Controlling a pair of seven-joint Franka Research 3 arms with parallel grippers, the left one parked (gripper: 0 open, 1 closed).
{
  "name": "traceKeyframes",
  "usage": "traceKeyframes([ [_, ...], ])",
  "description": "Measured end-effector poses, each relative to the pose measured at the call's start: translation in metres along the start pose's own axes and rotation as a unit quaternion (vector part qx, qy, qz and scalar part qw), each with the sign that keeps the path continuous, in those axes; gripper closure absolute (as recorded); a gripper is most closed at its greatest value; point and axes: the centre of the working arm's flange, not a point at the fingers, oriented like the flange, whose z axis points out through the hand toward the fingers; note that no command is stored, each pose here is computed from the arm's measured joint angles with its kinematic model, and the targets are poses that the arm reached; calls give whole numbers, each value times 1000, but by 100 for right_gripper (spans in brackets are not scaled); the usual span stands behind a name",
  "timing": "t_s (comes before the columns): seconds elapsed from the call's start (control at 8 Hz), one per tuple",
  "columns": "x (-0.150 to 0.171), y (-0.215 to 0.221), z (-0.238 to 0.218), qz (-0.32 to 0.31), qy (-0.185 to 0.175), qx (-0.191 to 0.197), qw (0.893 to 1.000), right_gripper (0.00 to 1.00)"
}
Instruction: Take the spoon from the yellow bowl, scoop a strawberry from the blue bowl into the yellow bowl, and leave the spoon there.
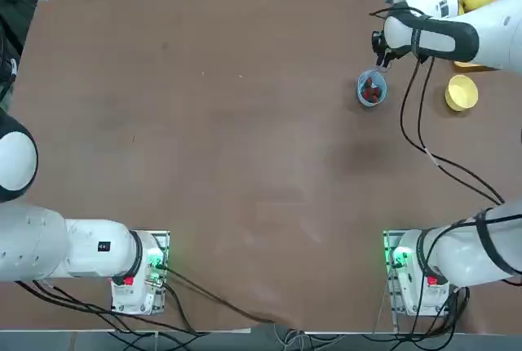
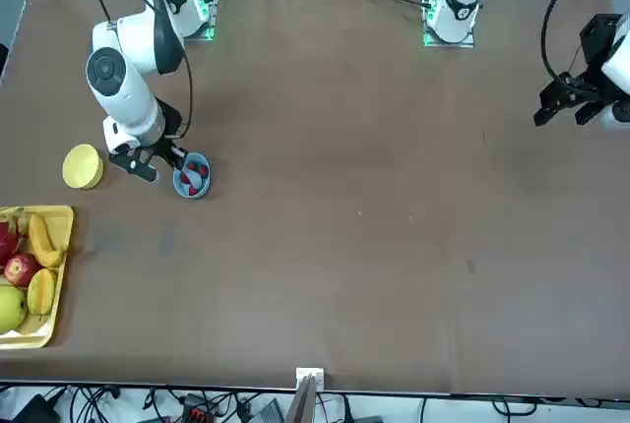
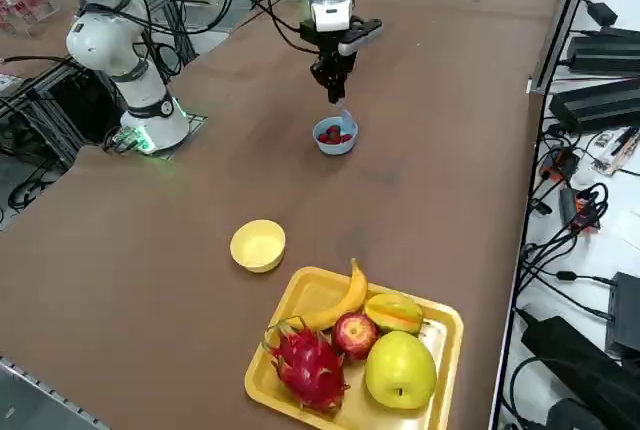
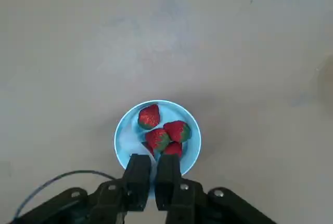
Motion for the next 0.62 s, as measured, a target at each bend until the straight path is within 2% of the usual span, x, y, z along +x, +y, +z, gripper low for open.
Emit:
traceKeyframes([
  [0.62,0,-6,12,2,4,4,1000,90],
])
